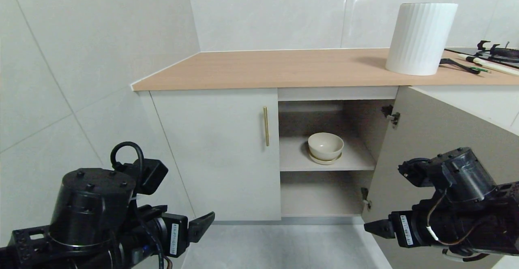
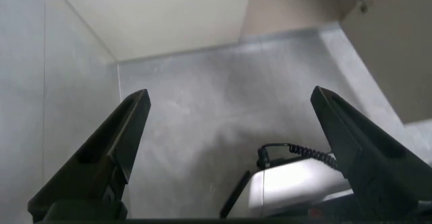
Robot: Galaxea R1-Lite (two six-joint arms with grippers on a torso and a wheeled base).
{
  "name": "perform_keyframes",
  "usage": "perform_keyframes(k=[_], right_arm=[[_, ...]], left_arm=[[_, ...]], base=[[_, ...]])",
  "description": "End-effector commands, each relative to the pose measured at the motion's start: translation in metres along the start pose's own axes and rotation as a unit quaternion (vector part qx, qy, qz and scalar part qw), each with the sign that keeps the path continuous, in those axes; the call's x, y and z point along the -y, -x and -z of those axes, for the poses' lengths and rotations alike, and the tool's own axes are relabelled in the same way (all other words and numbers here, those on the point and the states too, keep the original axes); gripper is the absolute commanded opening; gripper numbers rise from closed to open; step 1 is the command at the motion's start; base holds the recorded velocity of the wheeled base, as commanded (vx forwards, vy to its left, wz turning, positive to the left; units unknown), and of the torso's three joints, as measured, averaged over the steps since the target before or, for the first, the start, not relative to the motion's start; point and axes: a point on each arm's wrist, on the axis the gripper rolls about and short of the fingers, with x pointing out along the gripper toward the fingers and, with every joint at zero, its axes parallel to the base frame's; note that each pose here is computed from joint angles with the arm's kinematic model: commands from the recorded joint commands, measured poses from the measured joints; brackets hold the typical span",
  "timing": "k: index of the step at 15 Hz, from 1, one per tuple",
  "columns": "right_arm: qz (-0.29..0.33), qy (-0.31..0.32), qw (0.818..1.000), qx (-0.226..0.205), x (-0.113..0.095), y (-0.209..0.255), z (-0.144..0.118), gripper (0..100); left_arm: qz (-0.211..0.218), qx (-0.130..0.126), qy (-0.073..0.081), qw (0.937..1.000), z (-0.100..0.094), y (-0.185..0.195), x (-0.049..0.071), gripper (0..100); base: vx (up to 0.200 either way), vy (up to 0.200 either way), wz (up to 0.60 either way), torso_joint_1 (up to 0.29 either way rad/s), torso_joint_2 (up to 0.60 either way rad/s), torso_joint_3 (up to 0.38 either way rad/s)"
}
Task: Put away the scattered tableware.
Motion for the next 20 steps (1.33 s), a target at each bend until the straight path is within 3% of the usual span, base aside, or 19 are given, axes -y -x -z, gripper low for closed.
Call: perform_keyframes(k=[1, 8, 13, 20], right_arm=[[0.0, 0.0, 1.0, -0.002, 0.0, -0.001, 0.0, 100], [-0.002, 0.007, 1.0, -0.008, -0.003, -0.002, 0.003, 100], [0.003, 0.007, 1.0, -0.007, -0.002, -0.001, 0.004, 100], [0.018, 0.017, 0.998, -0.057, 0.006, 0.001, 0.031, 100]], left_arm=[[-0.002, -0.005, -0.001, 1.0, 0.001, -0.002, 0.0, 100], [-0.002, -0.004, -0.001, 1.0, 0.001, -0.001, 0.0, 100], [-0.002, -0.005, -0.002, 1.0, 0.002, -0.002, 0.0, 100], [-0.004, -0.011, -0.005, 0.9999, 0.004, -0.005, 0.001, 100]], base=[[-0.2, 0.0, 0.0, 0.002, 0.0, 0.007], [-0.2, 0.0, 0.0, 0.003, 0.0, 0.003], [0.0, 0.0, 0.0, 0.0, 0.0, 0.0], [0.0, -0.029, 0.0, 0.0, 0.0, 0.0]])
